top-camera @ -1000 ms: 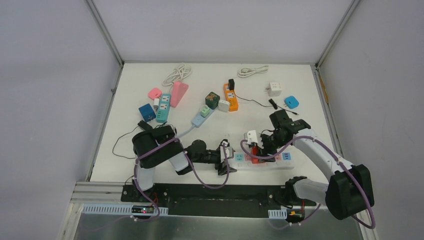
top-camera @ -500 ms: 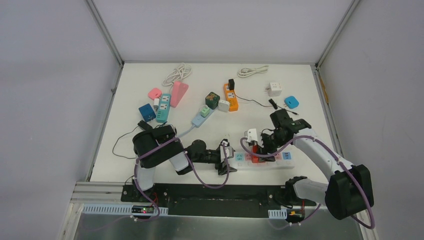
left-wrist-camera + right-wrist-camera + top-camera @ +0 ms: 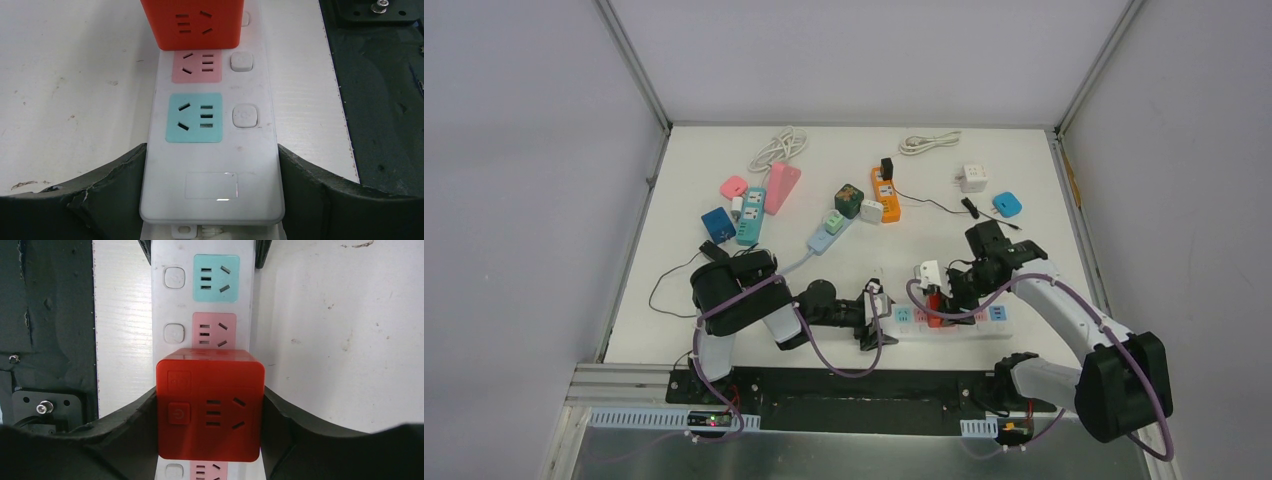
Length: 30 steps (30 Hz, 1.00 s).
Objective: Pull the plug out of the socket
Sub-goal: Remove the plug from the socket.
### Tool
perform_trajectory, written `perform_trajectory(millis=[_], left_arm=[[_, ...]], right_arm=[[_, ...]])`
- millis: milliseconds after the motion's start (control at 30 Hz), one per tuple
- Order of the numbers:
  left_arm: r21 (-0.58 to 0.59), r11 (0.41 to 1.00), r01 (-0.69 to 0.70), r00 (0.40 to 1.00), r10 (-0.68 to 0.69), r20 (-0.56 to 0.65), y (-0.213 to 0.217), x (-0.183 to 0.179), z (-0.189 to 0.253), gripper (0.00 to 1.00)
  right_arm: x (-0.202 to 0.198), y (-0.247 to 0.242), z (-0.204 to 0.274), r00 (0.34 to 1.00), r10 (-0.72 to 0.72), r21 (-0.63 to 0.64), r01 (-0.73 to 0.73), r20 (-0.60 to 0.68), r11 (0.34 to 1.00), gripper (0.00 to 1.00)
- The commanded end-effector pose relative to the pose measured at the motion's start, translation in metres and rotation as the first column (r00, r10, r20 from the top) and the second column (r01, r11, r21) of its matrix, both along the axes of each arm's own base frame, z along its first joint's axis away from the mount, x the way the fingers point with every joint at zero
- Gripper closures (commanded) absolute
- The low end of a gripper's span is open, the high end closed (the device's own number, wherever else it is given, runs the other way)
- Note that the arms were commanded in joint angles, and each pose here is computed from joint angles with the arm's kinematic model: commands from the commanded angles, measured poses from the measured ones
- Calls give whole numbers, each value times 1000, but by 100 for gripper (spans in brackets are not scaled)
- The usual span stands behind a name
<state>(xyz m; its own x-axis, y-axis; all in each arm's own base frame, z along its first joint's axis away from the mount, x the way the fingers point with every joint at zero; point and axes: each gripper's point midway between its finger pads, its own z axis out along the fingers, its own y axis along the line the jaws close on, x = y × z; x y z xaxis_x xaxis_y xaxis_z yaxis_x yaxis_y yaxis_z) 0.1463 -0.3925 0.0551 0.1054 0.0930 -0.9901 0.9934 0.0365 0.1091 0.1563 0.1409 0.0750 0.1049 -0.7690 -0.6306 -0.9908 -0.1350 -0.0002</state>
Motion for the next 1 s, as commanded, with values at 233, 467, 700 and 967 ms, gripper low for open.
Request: perform_trajectory(millis=[233, 467, 700, 967], left_arm=[[20, 1000, -19, 1000, 20, -10, -2, 8, -10, 100], [19, 1000, -23, 1000, 23, -16, 0, 8, -9, 100], [18, 1000, -23, 1000, 23, -20, 0, 8, -9, 100], [18, 1000, -23, 1000, 23, -19, -3, 10, -10, 100]], right_arm=[[8, 49, 28, 1000, 4, 168, -3, -5, 986, 100], [11, 17, 32, 998, -57, 179, 51, 26, 983, 100], [-13, 25, 25, 999, 48, 231, -46, -3, 972, 100], [-9, 53, 31, 998, 68, 252, -67, 8, 965, 100]])
